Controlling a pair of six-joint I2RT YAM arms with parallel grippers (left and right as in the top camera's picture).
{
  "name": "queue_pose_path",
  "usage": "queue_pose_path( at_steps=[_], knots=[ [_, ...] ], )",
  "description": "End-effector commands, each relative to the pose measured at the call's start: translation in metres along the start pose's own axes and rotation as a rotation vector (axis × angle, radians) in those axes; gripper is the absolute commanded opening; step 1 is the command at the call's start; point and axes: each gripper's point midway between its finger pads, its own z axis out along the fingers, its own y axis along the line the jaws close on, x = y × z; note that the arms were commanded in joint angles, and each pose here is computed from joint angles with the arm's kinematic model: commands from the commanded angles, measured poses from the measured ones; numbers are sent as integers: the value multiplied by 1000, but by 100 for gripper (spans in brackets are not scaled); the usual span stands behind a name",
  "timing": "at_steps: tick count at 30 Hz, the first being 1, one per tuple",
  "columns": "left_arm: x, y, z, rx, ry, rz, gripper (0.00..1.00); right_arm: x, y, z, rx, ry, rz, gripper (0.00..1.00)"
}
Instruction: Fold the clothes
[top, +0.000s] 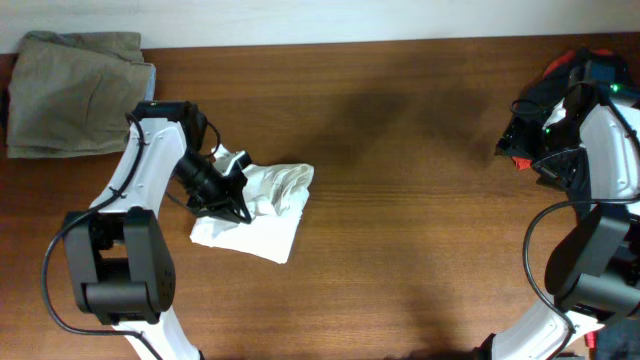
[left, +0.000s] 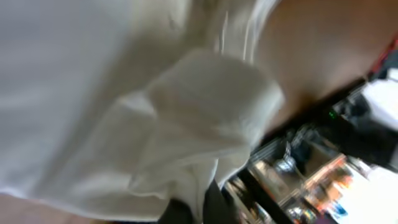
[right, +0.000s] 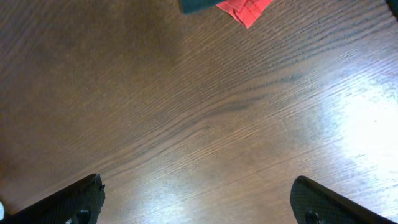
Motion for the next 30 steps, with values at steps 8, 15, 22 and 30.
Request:
queue_pose_path(
  at_steps=[8,15,22,30],
  knots=[
    [40,-43,43,-11,203,84,24,0,-2,-1,8,-4,-2,99],
    [11,-59,28,13,79,157,66,0,-2,-1,8,-4,-2,99],
    [-77,-50,36,-125,-211,199,53,0,-2,-1,8,-4,-2,99],
    [-80,-49,90,-172,-91,194,41,0,-2,-1,8,-4,-2,98]
  ],
)
